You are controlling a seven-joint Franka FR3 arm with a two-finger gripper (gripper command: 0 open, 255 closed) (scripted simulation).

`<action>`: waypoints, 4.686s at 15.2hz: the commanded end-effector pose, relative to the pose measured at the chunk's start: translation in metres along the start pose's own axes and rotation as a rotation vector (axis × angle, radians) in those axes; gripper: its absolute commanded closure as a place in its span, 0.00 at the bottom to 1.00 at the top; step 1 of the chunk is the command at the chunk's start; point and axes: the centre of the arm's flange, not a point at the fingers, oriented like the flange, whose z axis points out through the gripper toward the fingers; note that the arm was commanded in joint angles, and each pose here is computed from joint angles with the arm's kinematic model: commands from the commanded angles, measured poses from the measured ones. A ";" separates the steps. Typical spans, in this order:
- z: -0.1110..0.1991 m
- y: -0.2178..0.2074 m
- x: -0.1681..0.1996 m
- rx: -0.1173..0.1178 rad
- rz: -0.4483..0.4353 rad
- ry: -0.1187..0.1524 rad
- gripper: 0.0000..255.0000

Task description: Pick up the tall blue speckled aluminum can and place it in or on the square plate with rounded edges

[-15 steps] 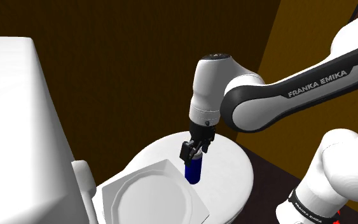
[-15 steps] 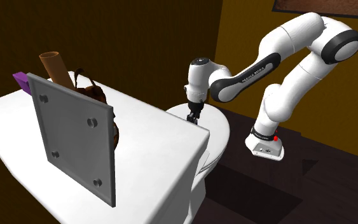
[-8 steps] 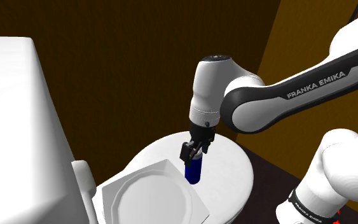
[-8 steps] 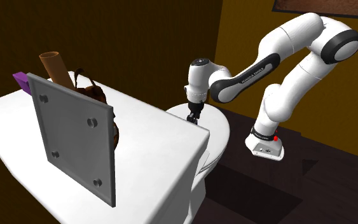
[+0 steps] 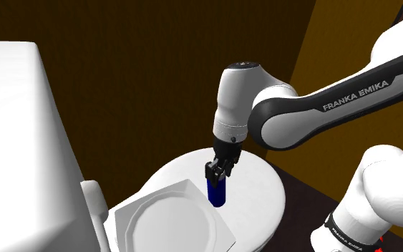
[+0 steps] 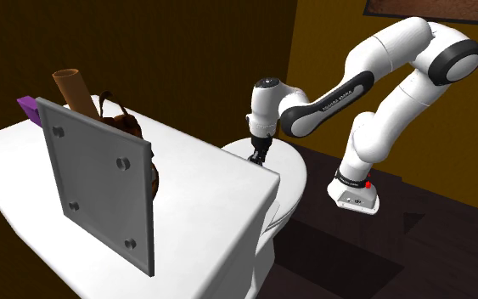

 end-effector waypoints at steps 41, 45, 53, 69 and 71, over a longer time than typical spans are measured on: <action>-0.120 -0.176 0.021 0.000 -0.001 0.000 1.00; -0.099 -0.177 0.021 0.000 -0.001 0.000 1.00; -0.057 -0.177 0.020 0.000 -0.001 0.000 1.00; -0.029 -0.178 0.019 0.000 -0.001 0.000 0.00; -0.029 -0.178 0.019 0.000 -0.001 0.000 0.00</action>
